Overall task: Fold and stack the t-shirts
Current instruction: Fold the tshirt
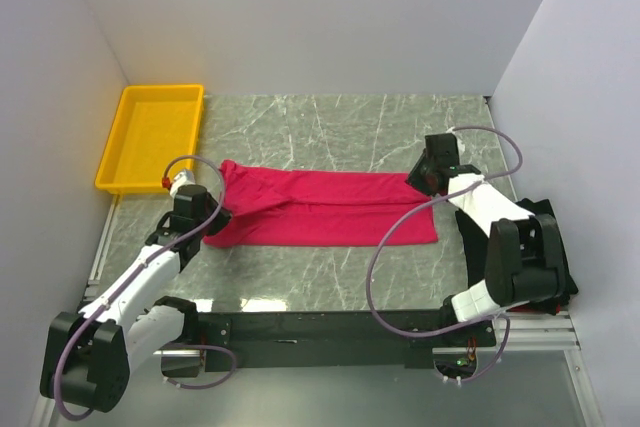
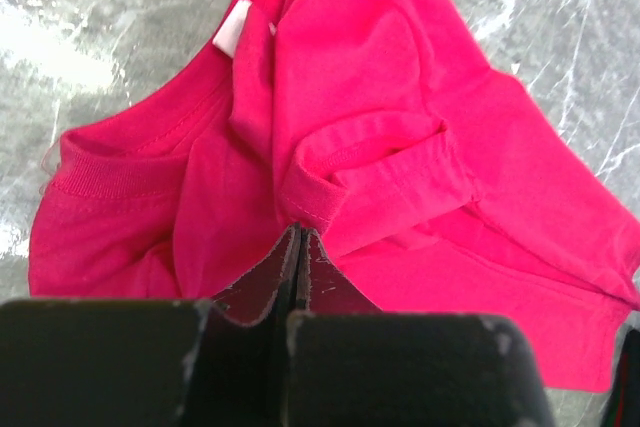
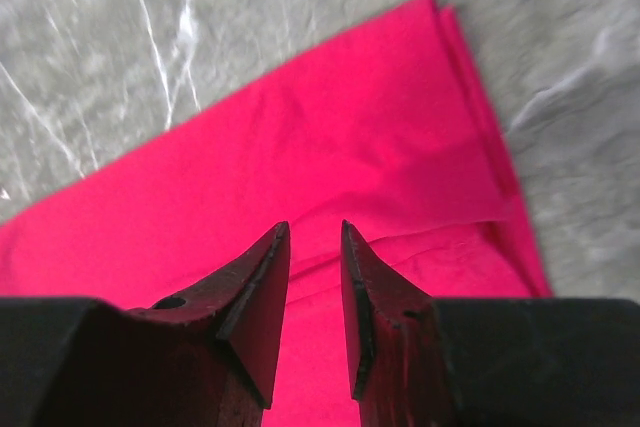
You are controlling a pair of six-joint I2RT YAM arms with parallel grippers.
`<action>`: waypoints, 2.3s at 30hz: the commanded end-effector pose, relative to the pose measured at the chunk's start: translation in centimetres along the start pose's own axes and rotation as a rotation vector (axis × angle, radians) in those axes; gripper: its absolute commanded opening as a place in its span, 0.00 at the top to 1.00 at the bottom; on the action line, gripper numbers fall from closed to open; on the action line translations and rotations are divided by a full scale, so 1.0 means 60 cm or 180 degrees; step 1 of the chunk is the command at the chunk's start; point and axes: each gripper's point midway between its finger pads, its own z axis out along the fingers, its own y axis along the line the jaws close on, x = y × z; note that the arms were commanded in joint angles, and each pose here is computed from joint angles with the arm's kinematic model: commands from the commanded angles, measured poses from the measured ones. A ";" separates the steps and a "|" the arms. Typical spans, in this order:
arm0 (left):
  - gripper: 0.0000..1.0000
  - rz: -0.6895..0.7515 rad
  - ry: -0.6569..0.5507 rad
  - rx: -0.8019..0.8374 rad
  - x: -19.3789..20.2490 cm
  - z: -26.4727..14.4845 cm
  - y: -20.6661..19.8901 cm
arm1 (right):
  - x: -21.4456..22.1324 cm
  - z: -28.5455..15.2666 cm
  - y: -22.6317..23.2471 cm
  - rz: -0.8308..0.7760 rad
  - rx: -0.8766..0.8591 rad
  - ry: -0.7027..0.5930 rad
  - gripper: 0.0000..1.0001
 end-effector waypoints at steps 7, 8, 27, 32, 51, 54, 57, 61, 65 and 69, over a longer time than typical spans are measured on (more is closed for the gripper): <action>0.94 -0.0043 0.0114 0.0167 0.024 0.000 -0.005 | 0.012 0.019 0.036 -0.0006 -0.0111 0.0010 0.66; 0.93 -0.0060 0.0134 0.0151 0.028 0.001 -0.002 | 0.013 0.020 0.035 -0.0015 -0.0107 0.0012 0.66; 0.62 -0.0126 0.0290 0.0308 0.037 -0.004 -0.023 | 0.118 -0.001 0.270 -0.1274 -0.1086 0.0476 0.67; 0.58 -0.0227 0.0090 0.0283 -0.007 -0.038 -0.044 | 0.162 -0.025 0.407 -0.1800 -0.1676 0.0564 0.66; 0.66 -0.0277 0.0087 -0.0285 -0.048 0.047 -0.034 | 0.317 0.007 0.556 -0.2550 -0.1820 0.0823 0.60; 0.68 -0.0267 0.0139 -0.0324 -0.035 0.055 -0.022 | 0.332 0.010 0.556 -0.2600 -0.1801 0.0824 0.59; 0.72 -0.0262 0.0214 -0.0345 -0.021 0.060 -0.014 | 0.343 0.011 0.555 -0.2624 -0.1781 0.0848 0.59; 0.76 -0.0257 0.0250 -0.0303 -0.011 0.057 -0.010 | 0.356 0.012 0.549 -0.2679 -0.1727 0.0855 0.59; 0.80 -0.0237 0.0274 -0.0353 0.000 0.051 0.006 | 0.358 0.010 0.546 -0.2688 -0.1686 0.0825 0.59; 0.87 -0.0229 0.0309 -0.0305 0.009 0.046 0.008 | 0.360 0.010 0.545 -0.2694 -0.1651 0.0833 0.59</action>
